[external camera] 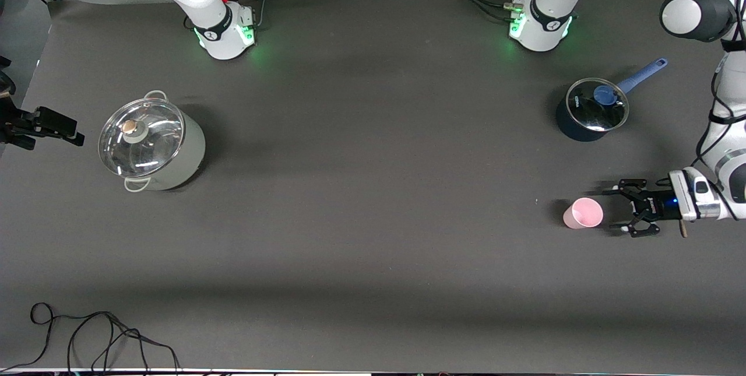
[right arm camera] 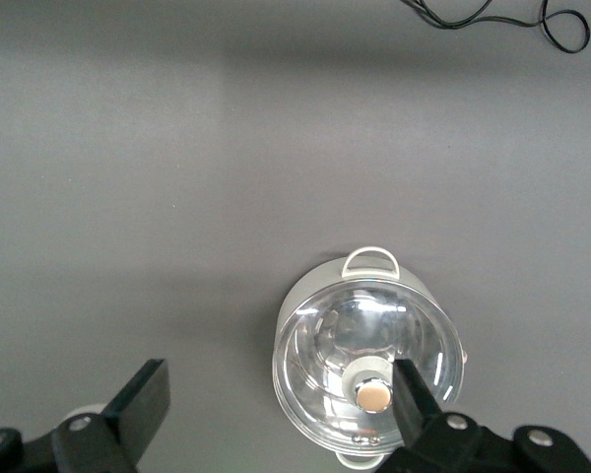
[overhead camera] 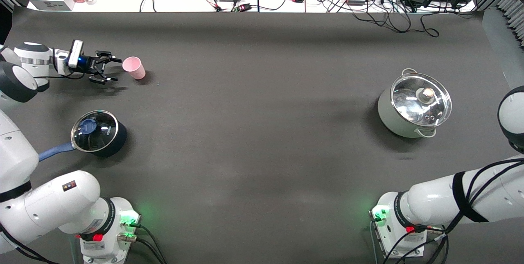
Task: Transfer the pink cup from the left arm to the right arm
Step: 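Reach the left gripper down to the pink cup and close on it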
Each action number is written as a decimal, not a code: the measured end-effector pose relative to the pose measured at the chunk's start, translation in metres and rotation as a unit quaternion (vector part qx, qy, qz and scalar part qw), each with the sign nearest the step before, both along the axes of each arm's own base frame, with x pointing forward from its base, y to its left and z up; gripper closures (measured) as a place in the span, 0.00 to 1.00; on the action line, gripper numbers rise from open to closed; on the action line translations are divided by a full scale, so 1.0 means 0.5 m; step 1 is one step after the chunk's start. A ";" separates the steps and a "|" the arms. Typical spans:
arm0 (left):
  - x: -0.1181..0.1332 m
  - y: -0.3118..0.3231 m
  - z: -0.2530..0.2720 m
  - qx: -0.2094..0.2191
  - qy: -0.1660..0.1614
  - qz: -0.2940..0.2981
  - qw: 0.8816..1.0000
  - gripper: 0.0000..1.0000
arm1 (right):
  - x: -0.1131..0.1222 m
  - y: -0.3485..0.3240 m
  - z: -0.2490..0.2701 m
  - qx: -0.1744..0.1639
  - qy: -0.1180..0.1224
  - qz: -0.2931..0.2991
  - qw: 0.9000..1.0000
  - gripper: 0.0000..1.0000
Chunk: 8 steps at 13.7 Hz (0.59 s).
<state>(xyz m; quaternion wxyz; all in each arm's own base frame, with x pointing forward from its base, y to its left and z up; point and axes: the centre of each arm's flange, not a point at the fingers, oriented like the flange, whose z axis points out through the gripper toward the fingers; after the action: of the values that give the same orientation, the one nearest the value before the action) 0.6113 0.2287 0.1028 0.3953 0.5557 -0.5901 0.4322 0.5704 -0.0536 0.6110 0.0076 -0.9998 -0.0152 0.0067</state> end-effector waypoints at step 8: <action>0.010 -0.092 -0.067 -0.059 0.004 -0.001 0.998 0.01 | -0.018 -0.003 0.036 0.000 -0.012 -0.151 0.988 0.00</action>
<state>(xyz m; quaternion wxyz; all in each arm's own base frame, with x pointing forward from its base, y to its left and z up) 0.6164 0.1826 0.0692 0.4302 0.5329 -0.5624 0.4633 0.5612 -0.0549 0.6288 0.0087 -0.9907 0.1357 -0.0066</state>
